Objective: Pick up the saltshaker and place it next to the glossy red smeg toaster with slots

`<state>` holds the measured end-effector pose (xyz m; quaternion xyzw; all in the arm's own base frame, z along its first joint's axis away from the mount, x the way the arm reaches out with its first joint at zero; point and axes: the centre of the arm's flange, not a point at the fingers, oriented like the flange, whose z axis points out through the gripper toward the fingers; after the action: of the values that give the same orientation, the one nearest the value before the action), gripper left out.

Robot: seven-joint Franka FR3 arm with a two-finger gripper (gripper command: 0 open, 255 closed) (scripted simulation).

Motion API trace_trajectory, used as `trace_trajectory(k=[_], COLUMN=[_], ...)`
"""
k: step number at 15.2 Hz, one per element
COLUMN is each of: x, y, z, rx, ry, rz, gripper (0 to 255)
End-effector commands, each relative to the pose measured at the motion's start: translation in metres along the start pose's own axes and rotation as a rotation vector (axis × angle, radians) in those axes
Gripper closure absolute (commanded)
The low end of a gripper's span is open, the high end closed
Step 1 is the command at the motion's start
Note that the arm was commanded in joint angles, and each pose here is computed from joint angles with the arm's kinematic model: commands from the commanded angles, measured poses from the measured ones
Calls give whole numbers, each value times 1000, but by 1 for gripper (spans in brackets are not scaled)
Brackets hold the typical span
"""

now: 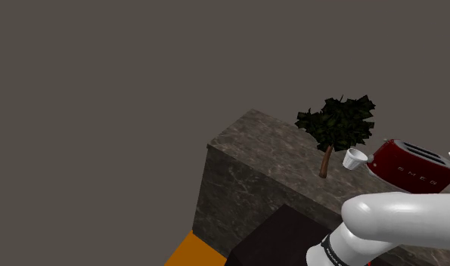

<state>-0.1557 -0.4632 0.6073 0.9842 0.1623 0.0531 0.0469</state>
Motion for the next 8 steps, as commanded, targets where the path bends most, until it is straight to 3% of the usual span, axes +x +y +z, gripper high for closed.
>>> trace_trajectory(k=[1,8], x=[-26,-116], y=[-3,-18], z=[-5,-15], rx=[1,1], ry=[0,0], rz=[-1,-1], gripper=[255,255])
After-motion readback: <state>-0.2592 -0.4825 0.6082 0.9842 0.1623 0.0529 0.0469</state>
